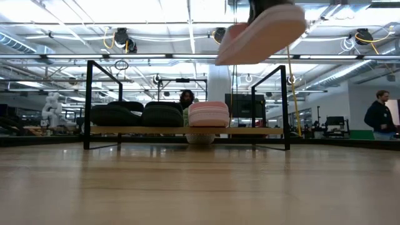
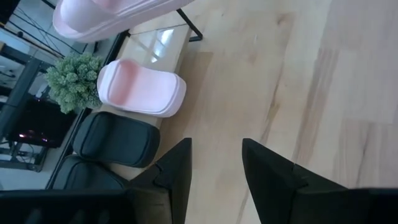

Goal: Pick and place slides into the shelf
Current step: Put the pink slides on the shelf

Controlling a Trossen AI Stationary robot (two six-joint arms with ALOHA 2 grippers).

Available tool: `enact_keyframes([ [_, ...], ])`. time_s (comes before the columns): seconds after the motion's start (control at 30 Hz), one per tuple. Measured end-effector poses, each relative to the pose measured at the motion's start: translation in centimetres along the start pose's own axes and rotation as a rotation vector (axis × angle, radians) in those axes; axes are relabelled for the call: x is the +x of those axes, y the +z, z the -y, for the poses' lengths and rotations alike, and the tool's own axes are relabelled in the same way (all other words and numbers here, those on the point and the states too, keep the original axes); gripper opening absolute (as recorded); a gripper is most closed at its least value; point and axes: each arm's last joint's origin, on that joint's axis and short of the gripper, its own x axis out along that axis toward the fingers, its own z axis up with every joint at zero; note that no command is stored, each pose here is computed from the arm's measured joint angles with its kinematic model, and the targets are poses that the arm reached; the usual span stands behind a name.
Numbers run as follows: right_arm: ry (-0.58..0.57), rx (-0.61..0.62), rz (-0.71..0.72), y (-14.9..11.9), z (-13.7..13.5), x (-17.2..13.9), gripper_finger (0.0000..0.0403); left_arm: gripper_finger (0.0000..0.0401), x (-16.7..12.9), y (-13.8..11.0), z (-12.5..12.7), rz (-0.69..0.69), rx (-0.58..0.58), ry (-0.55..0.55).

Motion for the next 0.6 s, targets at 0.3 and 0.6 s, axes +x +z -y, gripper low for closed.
enact_keyframes([
  [0.3, 0.080, 0.113, -0.056, -0.5, 3.5, 4.0, 0.0000, 0.0145, -2.4, -0.2, -5.0, 0.066, -0.086, 0.004],
  [0.6, 0.089, 0.168, -0.095, -1.3, 4.8, 8.0, 0.0000, 0.0145, -2.6, -4.1, -10.3, 0.042, -0.291, 0.031],
])
